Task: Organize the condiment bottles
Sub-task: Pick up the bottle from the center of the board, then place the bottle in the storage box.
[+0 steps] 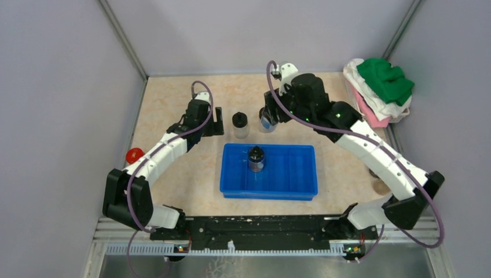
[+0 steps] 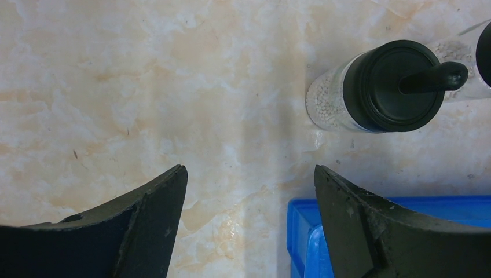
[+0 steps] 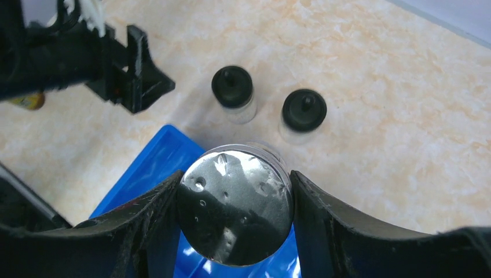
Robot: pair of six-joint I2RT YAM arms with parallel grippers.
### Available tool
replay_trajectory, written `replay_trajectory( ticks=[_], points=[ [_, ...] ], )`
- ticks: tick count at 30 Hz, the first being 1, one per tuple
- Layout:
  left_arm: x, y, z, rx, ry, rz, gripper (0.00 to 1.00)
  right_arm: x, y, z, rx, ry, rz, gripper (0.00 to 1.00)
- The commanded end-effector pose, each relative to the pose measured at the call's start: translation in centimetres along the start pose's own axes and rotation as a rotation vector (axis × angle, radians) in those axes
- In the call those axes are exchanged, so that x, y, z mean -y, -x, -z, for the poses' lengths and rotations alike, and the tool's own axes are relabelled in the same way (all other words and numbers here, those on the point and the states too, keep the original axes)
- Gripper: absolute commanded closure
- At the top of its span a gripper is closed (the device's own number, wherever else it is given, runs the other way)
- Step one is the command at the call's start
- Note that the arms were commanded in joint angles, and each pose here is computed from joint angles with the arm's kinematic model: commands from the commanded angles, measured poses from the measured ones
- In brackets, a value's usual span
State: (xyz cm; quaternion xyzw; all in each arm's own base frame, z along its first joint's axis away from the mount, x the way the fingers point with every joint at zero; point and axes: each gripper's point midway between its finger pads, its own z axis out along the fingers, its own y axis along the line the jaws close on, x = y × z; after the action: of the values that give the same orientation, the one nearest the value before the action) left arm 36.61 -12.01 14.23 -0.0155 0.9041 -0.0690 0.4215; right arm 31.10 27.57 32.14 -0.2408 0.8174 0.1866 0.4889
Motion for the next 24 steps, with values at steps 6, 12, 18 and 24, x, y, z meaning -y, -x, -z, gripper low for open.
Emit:
replay_trajectory(
  ticks=[6,12,18,24],
  points=[
    [0.4,0.3,0.8,0.015,-0.029,0.004,0.14,-2.4,-2.7,7.8,0.020,0.123,0.009,0.67],
    [0.7,0.3,0.8,0.012,-0.040,-0.002,0.15,-5.1,-5.9,9.4,-0.050,0.312,0.075,0.67],
    [0.8,0.3,0.8,0.011,-0.041,-0.007,0.15,-8.7,-7.8,9.6,-0.114,0.472,0.186,0.74],
    [0.8,0.1,0.6,0.003,-0.038,-0.016,0.15,-12.8,-9.8,10.0,-0.132,0.654,0.335,0.78]
  ],
)
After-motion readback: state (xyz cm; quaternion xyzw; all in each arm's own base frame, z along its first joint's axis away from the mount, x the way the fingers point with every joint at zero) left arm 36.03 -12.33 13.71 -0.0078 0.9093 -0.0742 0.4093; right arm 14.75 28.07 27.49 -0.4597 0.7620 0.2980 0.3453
